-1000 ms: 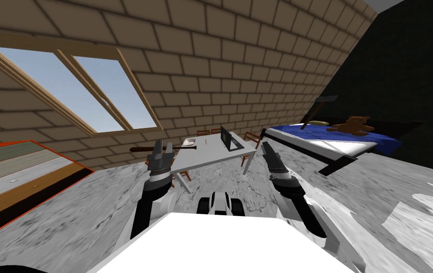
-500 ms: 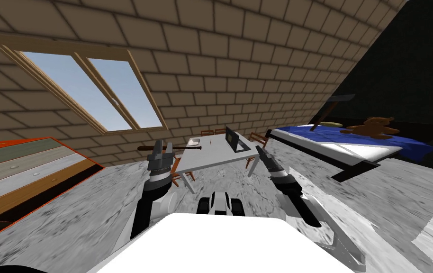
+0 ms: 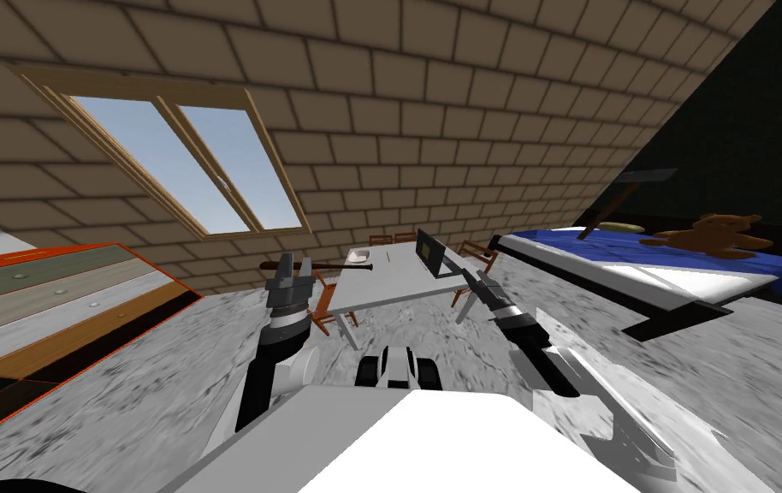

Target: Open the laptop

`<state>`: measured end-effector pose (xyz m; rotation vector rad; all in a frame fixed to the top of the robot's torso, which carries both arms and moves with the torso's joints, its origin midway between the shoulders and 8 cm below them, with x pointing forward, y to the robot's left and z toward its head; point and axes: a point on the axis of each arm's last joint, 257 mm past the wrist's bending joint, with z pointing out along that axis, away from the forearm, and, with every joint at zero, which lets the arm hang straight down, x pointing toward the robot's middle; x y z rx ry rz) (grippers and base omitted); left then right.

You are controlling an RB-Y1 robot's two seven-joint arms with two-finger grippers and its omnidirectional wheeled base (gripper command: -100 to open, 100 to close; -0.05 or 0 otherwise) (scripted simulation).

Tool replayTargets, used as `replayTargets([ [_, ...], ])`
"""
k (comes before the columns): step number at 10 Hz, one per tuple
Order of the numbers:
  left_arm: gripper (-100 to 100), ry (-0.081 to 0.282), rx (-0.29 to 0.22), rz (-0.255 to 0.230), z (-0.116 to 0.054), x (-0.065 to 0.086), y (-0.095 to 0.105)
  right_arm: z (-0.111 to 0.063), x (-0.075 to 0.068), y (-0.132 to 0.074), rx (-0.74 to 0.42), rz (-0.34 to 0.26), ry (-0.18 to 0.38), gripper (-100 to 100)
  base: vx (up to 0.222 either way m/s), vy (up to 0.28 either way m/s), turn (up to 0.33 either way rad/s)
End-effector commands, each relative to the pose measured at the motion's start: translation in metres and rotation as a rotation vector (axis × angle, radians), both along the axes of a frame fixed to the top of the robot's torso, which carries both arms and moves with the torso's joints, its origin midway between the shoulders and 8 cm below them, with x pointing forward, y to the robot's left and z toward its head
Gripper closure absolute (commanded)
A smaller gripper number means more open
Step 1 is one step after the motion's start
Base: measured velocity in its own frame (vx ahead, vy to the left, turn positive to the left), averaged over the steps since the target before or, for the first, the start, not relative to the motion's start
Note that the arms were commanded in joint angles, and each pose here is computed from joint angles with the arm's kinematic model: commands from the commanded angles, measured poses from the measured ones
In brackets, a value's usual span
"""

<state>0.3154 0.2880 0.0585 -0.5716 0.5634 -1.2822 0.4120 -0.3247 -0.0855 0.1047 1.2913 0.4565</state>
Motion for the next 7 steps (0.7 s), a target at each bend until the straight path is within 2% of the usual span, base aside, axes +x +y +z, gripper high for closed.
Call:
replayTargets([
  [1,0,0.000,0.000,0.000,0.000,0.000,0.000,-0.022,0.013,-0.031,-0.174,-0.076,0.060,-100,0.060,0.110,0.105],
  [2,0,0.000,0.000,0.000,0.000,0.000,0.000,-0.031,0.017,-0.045,-0.243,-0.107,0.084,-100,0.055,0.134,0.093],
  [3,0,0.000,0.000,0.000,0.000,0.000,0.000,-0.031,0.017,-0.045,-0.243,-0.107,0.084,-100,0.032,0.096,0.027],
  [7,0,0.000,0.000,0.000,0.000,0.000,0.000,-0.055,0.030,-0.107,-0.521,-0.231,0.173,-100,0.045,0.110,0.097],
])
